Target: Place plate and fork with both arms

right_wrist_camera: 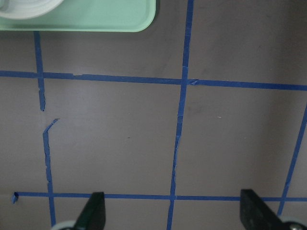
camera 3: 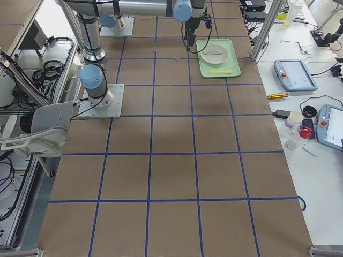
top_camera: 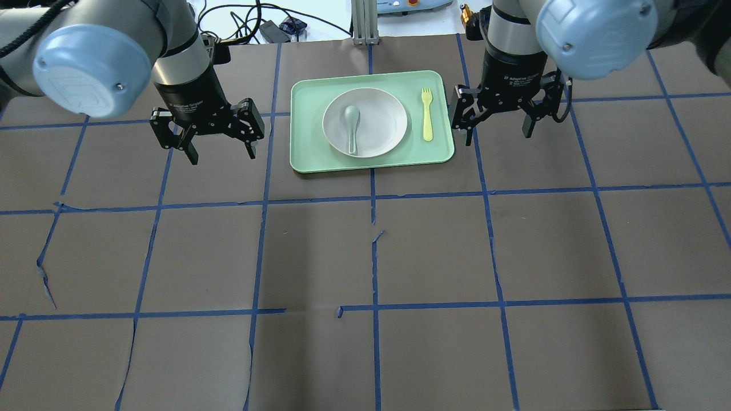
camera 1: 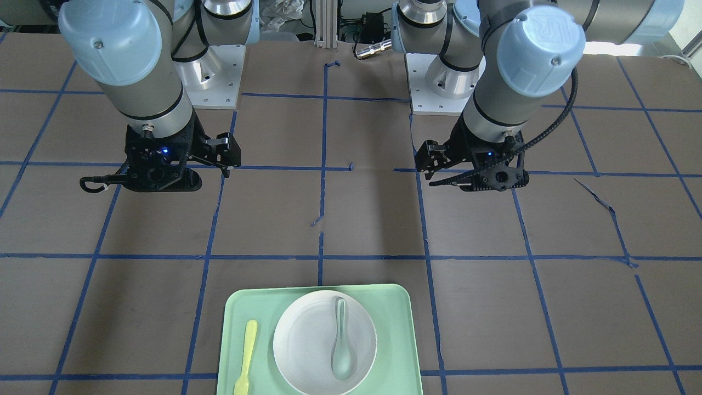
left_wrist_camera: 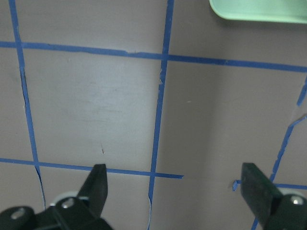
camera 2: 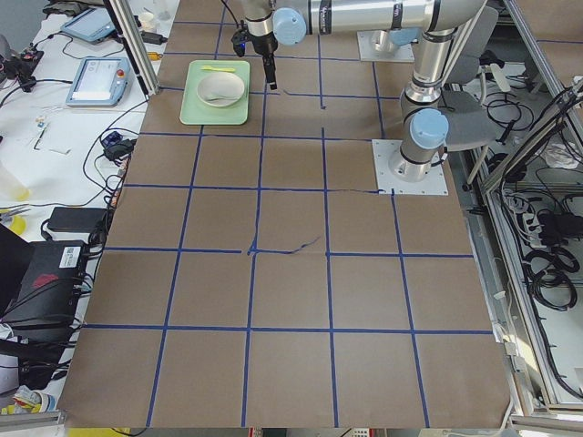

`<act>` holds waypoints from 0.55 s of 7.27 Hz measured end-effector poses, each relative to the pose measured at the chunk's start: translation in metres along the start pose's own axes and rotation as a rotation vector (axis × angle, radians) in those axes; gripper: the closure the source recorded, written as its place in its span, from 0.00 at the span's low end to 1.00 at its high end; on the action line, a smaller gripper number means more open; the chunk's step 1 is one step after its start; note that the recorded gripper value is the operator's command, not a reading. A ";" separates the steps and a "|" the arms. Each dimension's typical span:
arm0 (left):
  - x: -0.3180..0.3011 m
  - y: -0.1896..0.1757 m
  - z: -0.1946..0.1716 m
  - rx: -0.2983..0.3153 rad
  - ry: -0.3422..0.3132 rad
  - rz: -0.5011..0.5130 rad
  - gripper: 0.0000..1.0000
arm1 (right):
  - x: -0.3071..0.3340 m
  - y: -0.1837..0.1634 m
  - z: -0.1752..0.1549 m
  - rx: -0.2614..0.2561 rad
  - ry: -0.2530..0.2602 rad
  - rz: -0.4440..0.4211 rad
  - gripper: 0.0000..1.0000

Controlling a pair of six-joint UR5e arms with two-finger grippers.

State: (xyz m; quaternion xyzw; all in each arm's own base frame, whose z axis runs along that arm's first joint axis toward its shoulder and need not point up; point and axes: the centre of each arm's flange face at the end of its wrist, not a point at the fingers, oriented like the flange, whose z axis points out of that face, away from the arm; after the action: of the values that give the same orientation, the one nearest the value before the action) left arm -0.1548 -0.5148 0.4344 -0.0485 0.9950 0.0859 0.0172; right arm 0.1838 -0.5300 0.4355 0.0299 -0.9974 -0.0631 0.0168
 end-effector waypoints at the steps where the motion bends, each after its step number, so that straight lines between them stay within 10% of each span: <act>1: -0.001 0.015 -0.010 -0.017 -0.002 0.004 0.00 | -0.001 0.006 -0.006 0.013 -0.018 0.002 0.00; 4: 0.006 0.018 -0.007 -0.017 -0.003 0.029 0.00 | -0.007 0.022 -0.022 0.036 -0.026 -0.012 0.00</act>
State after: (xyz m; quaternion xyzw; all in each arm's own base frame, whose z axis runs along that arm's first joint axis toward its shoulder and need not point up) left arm -0.1632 -0.4988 0.4443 -0.0340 0.9948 0.0946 0.0172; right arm 0.1899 -0.5108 0.4602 0.0355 -0.9983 -0.0456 0.0029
